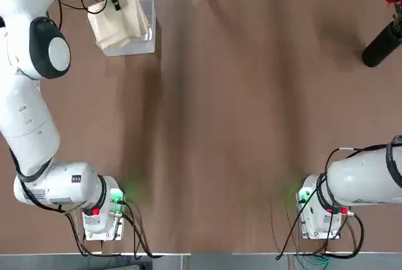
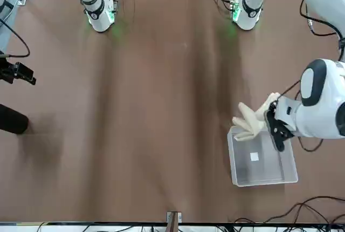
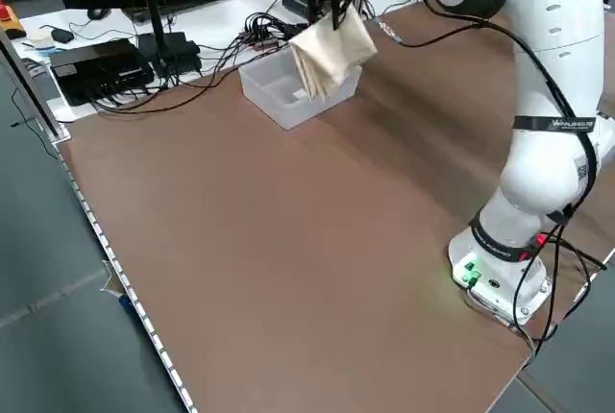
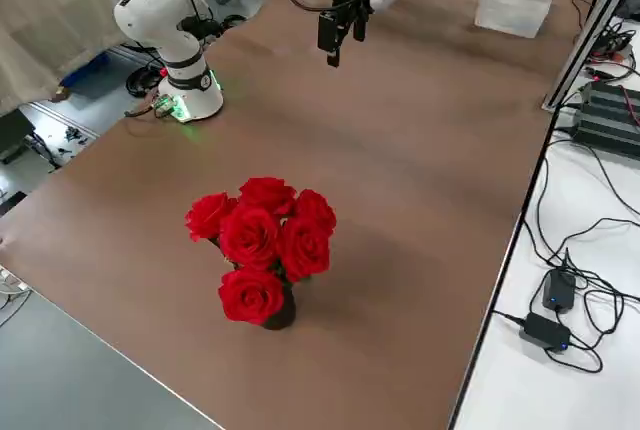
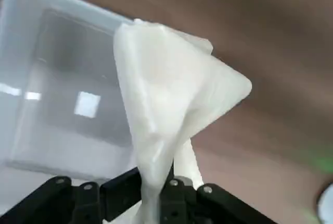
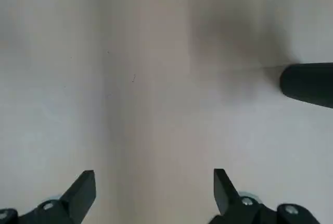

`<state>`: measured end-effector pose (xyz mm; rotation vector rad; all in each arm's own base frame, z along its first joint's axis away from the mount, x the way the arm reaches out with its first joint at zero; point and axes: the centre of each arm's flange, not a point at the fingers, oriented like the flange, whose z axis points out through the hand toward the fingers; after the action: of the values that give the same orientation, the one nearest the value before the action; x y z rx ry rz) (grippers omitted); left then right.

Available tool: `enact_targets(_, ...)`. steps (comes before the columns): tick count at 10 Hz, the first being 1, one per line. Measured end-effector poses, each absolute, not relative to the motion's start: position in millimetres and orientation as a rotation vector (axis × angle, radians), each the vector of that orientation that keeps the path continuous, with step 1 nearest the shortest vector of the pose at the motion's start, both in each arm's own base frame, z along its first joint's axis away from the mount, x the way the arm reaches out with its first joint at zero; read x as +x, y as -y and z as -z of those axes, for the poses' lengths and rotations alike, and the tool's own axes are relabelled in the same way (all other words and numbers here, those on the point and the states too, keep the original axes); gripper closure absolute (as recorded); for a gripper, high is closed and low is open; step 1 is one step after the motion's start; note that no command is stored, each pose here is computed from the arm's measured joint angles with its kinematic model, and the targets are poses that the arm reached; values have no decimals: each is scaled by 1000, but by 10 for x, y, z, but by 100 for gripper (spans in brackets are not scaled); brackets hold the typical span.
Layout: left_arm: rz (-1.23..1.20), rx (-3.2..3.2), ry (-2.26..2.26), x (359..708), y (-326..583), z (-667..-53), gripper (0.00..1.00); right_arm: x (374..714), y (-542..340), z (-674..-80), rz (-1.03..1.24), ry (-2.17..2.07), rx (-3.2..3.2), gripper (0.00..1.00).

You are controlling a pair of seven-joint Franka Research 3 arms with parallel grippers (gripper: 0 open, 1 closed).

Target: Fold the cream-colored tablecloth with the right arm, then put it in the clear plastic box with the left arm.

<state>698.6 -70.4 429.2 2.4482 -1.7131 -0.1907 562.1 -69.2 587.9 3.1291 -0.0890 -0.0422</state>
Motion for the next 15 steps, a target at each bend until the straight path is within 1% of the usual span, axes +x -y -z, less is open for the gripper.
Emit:
enact_targets(2, 195, 2478, 1778, 7140, 652, -3950, 85, 5558, 688, -5929, 64, 89, 3131, 0)
enact_targets(4, 138, 2489, 1817, 7291, 756, -3562, 85, 5502, 682, -6005, 61, 89, 3132, 0)
enact_targets(6, 91, 2488, 1843, 7360, 865, -3370, 85, 5477, 679, -6044, 54, 88, 3133, 0)
enact_targets(7, 83, 2489, 1846, 7368, 879, -3358, 83, 5478, 679, -6040, 53, 88, 3133, 0)
enact_targets(8, 73, 2498, 1841, 7379, 869, -3374, 70, 5478, 678, -6036, 54, 88, 3133, 0)
enact_targets(10, 53, 2537, 1792, 7402, 801, -3396, 36, 5480, 671, -6032, 53, 86, 3133, 0)
enact_targets(12, -20, 2666, 1567, 7442, 725, -3607, 8, 5482, 667, -6031, 51, 85, 3133, 0)
enact_targets(13, -67, 2746, 1429, 7449, 642, -3827, 0, 5483, 666, -6029, 51, 84, 3133, 0)
enact_targets(15, -142, 2890, 1139, 7399, 537, -4313, 0, 5483, 664, -6026, 52, 84, 3133, 0)
